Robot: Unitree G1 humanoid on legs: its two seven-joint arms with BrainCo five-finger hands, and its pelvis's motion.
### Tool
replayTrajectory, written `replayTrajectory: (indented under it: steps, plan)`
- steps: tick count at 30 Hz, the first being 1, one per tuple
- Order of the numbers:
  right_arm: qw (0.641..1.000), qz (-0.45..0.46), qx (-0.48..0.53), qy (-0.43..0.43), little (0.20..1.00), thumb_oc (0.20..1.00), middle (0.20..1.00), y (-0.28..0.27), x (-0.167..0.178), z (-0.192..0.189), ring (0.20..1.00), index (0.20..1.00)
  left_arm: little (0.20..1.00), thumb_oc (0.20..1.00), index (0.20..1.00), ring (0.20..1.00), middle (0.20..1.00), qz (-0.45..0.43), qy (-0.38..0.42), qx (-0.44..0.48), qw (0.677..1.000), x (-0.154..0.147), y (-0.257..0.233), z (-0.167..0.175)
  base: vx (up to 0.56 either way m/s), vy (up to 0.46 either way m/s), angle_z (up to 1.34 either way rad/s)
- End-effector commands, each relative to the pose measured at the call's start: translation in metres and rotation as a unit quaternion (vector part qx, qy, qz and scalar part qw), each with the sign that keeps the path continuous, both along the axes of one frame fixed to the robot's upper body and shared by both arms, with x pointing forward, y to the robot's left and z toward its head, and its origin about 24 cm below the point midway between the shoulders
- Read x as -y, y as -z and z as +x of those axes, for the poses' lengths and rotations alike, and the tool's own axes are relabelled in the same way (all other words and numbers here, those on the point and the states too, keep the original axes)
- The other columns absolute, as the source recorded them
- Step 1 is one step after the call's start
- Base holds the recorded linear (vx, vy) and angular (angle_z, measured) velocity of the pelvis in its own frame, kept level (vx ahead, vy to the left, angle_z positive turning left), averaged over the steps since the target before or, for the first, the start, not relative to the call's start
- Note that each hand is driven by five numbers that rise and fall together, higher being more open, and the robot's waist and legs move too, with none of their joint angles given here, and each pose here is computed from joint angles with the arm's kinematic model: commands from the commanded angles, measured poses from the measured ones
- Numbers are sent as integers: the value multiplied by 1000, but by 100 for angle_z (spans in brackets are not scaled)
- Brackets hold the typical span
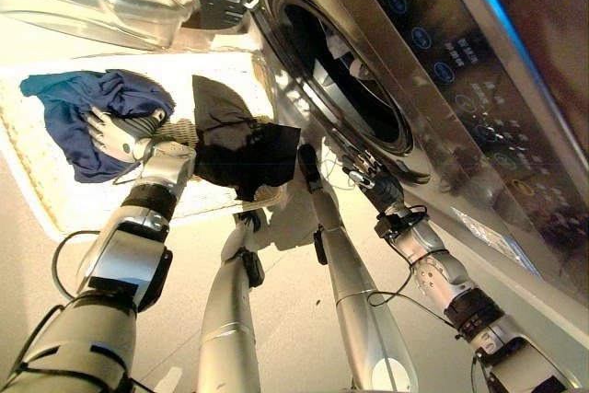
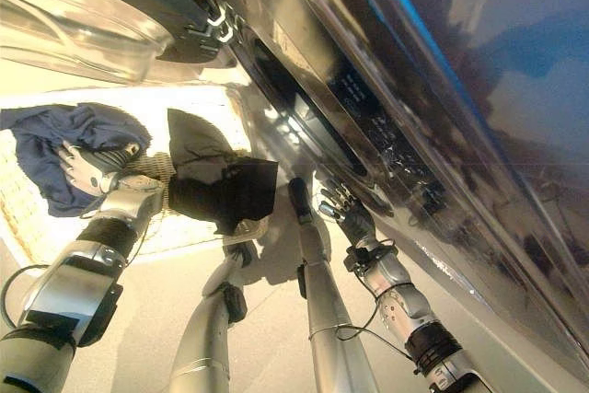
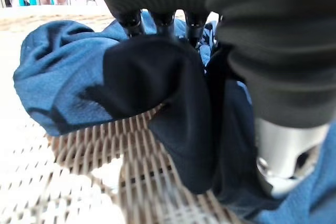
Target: Put the clothes into the washing machine.
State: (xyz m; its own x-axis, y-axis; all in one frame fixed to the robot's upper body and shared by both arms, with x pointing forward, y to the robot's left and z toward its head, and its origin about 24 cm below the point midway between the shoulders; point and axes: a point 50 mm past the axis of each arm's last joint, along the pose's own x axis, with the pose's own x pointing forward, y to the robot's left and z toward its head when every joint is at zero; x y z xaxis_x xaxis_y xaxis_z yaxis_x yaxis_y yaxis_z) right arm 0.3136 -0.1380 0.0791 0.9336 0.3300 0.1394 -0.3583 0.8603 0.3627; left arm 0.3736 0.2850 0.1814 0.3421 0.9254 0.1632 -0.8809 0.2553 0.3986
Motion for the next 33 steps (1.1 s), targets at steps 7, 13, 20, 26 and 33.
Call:
replayTrajectory:
  steps: [7, 13, 20, 26, 33]
  plan:
    - [998, 13, 52, -24, 1000, 1000, 1000, -23, -8, -6, 1000, 1000, 200, 200, 200, 200, 200, -106, -18, 196, 975, -38, -28, -13, 2, -30, -2]
    - [995, -3, 93, -33, 1000, 1000, 1000, -39, -15, -7, 1000, 1000, 200, 200, 200, 200, 200, -156, 50, 402, 901, -20, -53, -13, -24, -82, 8]
    - [990, -9, 139, -39, 1000, 1000, 1000, -58, -20, -11, 1000, 1000, 200, 200, 200, 200, 200, -117, 54, 464, 877, -7, -66, -20, -44, -85, 17]
    - [981, -46, 184, -41, 1000, 1000, 1000, -70, -26, -17, 1000, 1000, 200, 200, 200, 200, 200, -1, 92, 420, 903, 4, -66, -23, -58, -67, 17]
    - [960, -133, 246, -11, 1000, 1000, 1000, -83, -29, -16, 1000, 1000, 200, 200, 200, 200, 200, 59, 256, 330, 907, 29, -34, -24, -49, -103, 12]
